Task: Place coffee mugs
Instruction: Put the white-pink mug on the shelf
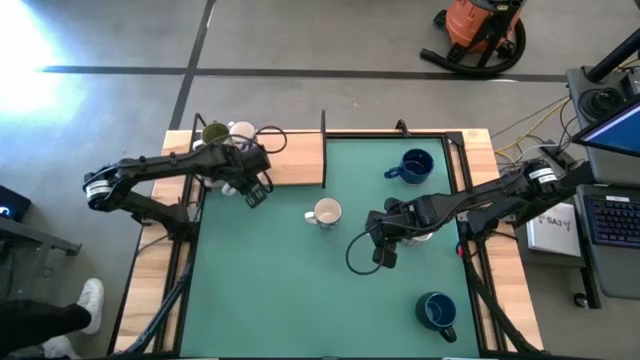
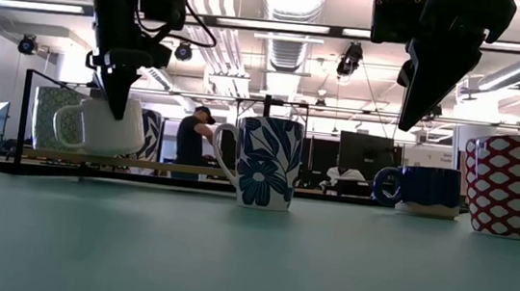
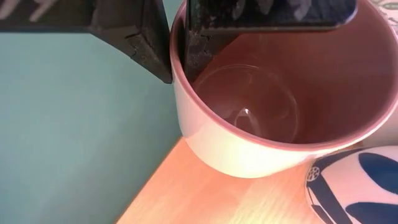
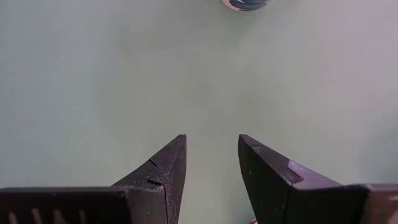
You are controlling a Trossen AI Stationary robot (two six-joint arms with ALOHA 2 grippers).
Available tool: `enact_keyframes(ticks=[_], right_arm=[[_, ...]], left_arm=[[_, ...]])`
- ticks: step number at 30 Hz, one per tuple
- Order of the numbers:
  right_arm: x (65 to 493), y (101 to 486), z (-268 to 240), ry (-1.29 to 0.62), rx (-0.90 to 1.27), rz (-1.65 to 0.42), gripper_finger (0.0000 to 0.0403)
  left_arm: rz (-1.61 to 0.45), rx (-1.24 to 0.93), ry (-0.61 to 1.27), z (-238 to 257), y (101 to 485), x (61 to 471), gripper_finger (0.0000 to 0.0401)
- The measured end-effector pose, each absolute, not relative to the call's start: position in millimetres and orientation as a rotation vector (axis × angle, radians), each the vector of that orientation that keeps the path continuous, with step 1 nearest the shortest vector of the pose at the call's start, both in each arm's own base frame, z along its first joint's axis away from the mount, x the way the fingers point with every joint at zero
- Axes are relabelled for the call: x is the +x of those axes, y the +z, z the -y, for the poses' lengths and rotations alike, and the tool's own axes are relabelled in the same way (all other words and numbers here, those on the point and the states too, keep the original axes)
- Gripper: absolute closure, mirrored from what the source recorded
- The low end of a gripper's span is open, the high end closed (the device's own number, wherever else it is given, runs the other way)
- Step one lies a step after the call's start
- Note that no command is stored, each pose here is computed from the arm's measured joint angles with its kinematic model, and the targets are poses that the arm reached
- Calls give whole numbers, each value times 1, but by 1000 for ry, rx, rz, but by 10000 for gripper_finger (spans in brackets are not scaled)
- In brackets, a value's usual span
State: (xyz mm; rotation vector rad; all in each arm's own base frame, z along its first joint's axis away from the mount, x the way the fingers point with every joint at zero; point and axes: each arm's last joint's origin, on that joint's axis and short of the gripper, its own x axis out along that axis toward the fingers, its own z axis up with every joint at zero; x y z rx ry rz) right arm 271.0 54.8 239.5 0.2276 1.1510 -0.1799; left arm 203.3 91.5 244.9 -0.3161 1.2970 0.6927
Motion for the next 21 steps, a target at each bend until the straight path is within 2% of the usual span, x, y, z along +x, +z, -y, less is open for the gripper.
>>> enact_keyframes(ticks=[17,21], right_arm=[[271,239,-55,-180,227,-1151,268],[271,239,-55,-180,227,-1151,268]], left_arm=[[-1301,-269,730,-96,245,202,389],[-1301,-268,731,-96,245,202,379]])
